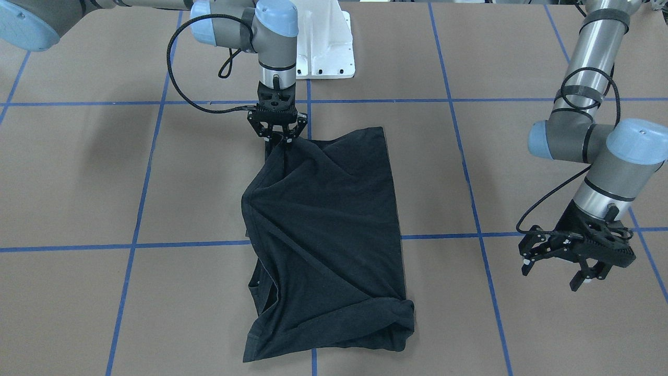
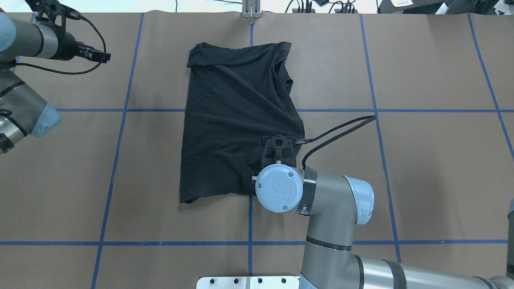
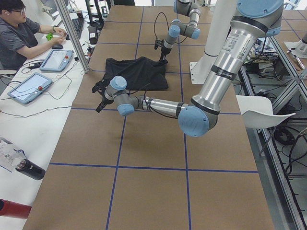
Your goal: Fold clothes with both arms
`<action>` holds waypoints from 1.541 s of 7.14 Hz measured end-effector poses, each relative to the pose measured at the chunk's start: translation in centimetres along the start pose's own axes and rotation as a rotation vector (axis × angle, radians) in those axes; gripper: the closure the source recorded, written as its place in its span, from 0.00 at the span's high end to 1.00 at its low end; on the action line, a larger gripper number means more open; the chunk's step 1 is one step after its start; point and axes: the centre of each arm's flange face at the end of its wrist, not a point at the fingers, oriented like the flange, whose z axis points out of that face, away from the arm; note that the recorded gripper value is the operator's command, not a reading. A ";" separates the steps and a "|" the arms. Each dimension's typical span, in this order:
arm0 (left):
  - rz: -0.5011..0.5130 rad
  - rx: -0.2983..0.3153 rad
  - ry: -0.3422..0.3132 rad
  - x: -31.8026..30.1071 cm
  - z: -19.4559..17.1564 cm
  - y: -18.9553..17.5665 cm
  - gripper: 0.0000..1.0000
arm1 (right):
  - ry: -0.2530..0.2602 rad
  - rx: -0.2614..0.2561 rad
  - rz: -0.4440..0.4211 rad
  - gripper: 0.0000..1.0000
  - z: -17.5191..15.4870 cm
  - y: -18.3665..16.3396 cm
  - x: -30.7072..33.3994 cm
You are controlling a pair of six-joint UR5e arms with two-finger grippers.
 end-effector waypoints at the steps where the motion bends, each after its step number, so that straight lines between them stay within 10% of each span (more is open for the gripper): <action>1: 0.000 0.000 0.000 0.0 0.0 0.0 1.00 | 0.001 0.000 0.001 0.32 0.0 0.0 0.1; 2: 0.000 -0.001 0.000 0.0 0.0 0.1 1.00 | 0.001 -0.001 0.009 0.04 0.0 0.1 0.0; 3: 0.000 -0.002 0.000 0.0 0.0 0.1 1.00 | -0.001 0.000 0.021 0.00 0.0 0.1 0.0; 11: 0.000 0.002 0.002 0.1 -0.1 0.0 1.00 | 0.007 0.005 0.021 0.00 -0.8 0.7 6.3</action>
